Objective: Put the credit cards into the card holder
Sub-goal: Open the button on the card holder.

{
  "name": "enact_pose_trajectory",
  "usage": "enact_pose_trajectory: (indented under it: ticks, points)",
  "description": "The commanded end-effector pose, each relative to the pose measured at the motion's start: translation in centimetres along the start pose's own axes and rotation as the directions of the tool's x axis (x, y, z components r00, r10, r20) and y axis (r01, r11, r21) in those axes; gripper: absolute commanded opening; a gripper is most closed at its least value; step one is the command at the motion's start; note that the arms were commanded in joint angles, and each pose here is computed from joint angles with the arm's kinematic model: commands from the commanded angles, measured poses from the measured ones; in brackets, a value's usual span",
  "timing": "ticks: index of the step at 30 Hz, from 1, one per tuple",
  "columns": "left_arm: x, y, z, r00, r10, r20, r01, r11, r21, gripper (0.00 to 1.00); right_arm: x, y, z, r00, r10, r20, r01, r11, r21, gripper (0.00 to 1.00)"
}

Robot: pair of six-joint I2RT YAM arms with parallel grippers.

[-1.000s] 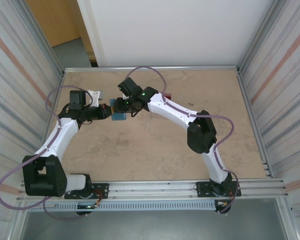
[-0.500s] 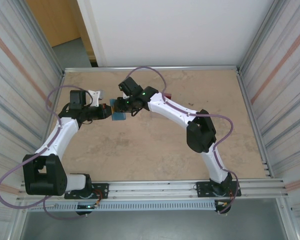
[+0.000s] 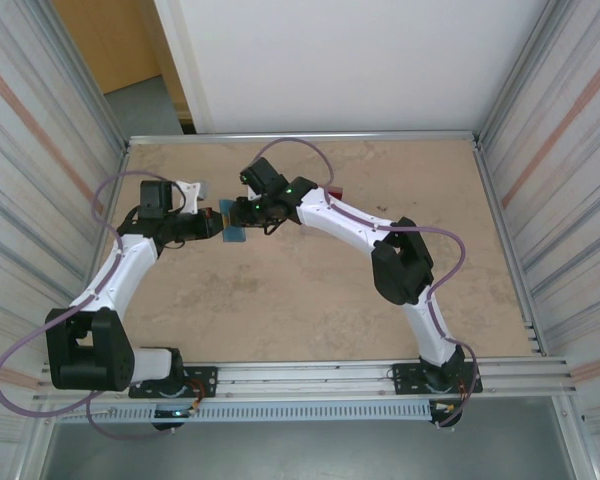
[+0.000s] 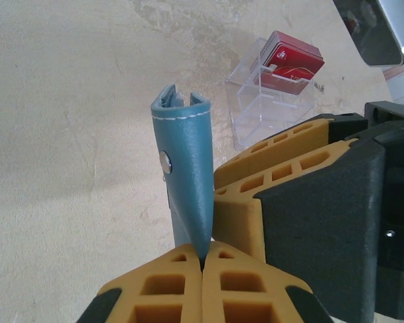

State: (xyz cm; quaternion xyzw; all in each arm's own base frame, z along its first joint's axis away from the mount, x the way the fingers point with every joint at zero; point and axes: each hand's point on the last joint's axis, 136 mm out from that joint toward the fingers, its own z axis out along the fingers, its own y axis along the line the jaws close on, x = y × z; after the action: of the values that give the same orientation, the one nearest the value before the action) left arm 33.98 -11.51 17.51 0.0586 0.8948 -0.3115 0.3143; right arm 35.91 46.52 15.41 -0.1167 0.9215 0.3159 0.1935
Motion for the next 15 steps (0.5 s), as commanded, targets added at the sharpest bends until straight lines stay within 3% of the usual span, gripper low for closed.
enact_pose_trajectory:
  ticks: [1, 15]
  points:
    - [-1.97, -1.61, -0.82, 0.998, 0.042, 0.051, -0.044, 0.997, 0.057, 0.0, 0.03, -1.53, -0.57, 0.999, 0.036, 0.003, -0.036, 0.998, 0.043, 0.3]
    - [-1.9, -1.43, -1.02, 0.997, 0.05, 0.055, -0.053, 0.997, 0.049, 0.0, -0.09, -0.73, -1.1, 0.999, 0.035, 0.01, -0.035, 0.999, 0.003, 0.15]
